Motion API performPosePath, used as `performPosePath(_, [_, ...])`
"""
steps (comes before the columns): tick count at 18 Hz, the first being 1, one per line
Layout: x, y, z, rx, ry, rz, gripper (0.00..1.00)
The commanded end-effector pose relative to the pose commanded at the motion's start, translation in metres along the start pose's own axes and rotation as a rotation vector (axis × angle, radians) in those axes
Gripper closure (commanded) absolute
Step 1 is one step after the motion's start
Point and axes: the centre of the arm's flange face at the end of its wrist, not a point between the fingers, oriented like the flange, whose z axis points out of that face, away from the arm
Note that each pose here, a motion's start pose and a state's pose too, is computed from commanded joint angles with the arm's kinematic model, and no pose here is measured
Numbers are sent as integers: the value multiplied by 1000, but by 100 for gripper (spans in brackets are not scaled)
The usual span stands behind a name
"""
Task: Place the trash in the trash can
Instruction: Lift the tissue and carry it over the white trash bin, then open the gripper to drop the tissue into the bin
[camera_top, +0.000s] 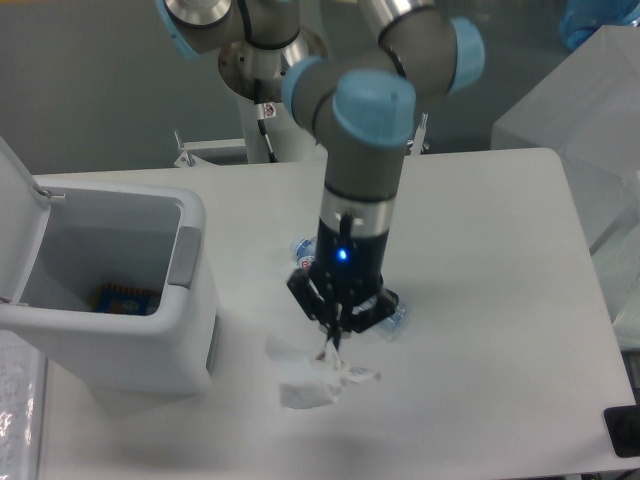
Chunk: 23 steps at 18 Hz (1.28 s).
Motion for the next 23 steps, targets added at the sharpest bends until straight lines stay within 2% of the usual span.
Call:
performPosePath(5, [49, -8, -45, 95, 66, 18, 100])
performPosePath(8, [87, 2, -55, 104, 109, 44, 100])
performPosePath(9, [101, 7, -56, 102, 122, 55, 91])
performPosePath(13, [139, 6, -53, 99, 164, 99, 6])
performPosePath(14, [142, 4, -53, 101, 167, 105, 1])
performPosePath(23, [139, 2, -45, 92, 169, 110, 0])
